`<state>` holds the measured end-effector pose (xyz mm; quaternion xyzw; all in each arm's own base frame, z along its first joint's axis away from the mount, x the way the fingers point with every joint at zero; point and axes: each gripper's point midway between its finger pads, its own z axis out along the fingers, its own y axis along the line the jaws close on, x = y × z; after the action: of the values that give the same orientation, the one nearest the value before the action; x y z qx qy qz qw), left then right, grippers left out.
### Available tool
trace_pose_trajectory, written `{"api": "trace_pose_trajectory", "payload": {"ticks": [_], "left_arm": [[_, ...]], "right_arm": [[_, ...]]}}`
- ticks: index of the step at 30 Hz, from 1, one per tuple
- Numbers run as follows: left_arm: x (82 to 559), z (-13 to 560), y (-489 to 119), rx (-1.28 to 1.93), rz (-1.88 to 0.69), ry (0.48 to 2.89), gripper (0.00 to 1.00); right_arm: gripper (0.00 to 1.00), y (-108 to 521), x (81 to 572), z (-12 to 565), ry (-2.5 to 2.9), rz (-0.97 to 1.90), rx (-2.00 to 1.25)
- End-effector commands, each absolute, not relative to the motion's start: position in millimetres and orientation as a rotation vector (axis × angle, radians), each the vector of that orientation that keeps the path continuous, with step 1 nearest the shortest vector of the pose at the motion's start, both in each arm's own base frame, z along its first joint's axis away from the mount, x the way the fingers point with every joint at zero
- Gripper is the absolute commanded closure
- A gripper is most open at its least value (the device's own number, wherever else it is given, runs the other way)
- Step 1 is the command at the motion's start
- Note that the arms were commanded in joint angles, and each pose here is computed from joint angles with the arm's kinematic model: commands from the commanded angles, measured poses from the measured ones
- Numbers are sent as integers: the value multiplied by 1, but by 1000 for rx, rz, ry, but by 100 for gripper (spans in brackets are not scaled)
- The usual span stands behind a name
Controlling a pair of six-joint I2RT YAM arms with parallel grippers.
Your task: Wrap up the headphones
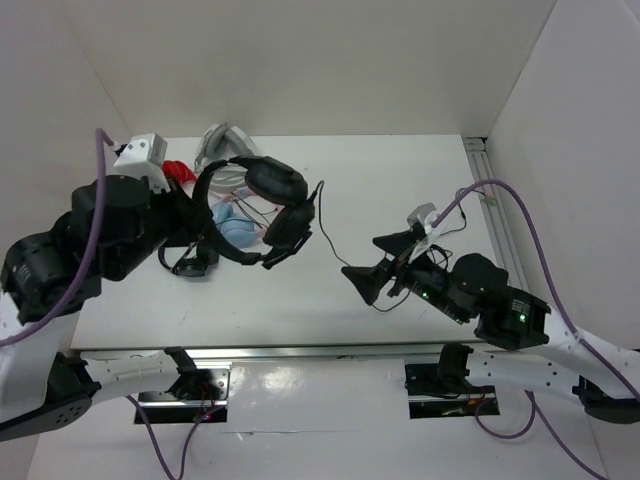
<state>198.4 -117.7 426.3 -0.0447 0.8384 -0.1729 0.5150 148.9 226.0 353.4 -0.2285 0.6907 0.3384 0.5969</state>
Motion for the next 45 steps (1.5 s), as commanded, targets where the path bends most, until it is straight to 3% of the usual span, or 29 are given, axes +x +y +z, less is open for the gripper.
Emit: {"api": "trace_pose_trajectory", "payload": {"ticks": [1, 9, 12, 14, 19, 22, 25, 29, 32, 35, 37, 38, 39, 45], "left_arm": [[191, 437, -134, 28, -511, 1999, 100], [176, 452, -139, 48, -622, 1981, 100], [171, 463, -138, 28, -669, 1950, 100], [167, 465, -137, 15, -697, 1943, 100], [165, 482, -115, -139, -706, 1872, 100], [159, 486, -111, -179, -746, 1854, 100], [152, 497, -111, -203, -816, 1816, 100], [149, 507, -108, -229, -858, 1779, 100], [149, 507, -109, -237, -864, 1779, 100], [156, 503, -107, -271, -835, 1781, 100], [163, 497, -107, -317, -814, 1786, 100], [163, 499, -107, -318, -820, 1777, 100], [164, 500, -106, -342, -820, 1772, 100], [167, 506, -108, -411, -882, 1729, 100]], "right_arm": [[0, 247, 158, 369, 1497, 823, -501], [0, 273, 176, 366, 1408, 805, -483], [5, 284, 179, 355, 1411, 809, -496], [17, 288, 181, 348, 1414, 808, -498], [25, 274, 197, 331, 1411, 858, -494], [35, 269, 210, 323, 1416, 922, -512], [51, 264, 221, 314, 1428, 954, -541], [48, 263, 232, 298, 1460, 979, -553], [31, 267, 233, 286, 1483, 1009, -565], [31, 268, 234, 276, 1490, 1016, -559], [51, 266, 237, 269, 1509, 1007, -528], [78, 262, 241, 266, 1510, 991, -510], [99, 260, 244, 266, 1513, 975, -491], [100, 262, 254, 263, 1527, 983, -443]]}}
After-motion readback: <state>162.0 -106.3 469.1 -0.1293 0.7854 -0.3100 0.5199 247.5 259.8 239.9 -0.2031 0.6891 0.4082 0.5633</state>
